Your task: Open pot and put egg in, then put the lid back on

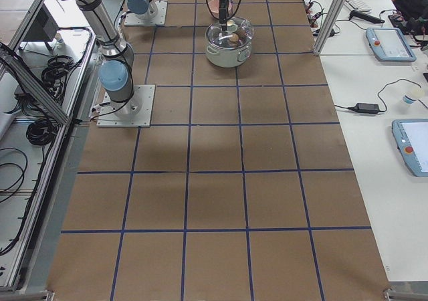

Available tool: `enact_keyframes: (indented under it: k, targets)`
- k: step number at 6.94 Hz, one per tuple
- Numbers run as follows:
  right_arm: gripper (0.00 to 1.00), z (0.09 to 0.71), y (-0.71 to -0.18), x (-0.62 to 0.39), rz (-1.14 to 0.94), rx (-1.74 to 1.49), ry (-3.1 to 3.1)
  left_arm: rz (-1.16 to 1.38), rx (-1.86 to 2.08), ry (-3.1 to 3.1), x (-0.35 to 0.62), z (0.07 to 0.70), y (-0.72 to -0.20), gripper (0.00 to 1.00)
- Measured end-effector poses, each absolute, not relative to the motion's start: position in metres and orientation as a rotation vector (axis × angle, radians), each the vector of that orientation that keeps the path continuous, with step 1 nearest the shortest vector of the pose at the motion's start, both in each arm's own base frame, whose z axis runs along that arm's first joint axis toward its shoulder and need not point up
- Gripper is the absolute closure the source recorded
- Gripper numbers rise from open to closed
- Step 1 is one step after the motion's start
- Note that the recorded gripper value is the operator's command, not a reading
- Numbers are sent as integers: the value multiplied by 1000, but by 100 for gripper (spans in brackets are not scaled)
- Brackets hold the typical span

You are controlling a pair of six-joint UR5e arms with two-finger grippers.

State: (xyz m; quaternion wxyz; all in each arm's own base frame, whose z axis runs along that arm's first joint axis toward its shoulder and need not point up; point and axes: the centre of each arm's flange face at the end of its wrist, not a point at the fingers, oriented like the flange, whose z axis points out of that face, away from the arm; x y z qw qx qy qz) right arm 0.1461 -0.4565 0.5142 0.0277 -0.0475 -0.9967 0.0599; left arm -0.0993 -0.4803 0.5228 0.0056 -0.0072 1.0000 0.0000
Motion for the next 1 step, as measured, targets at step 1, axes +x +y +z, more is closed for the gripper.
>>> enact_keyframes:
  k: [1]
  targets:
    - [0, 514, -457, 144, 178, -144, -3078, 0, -22, 3130, -99, 523, -480, 0]
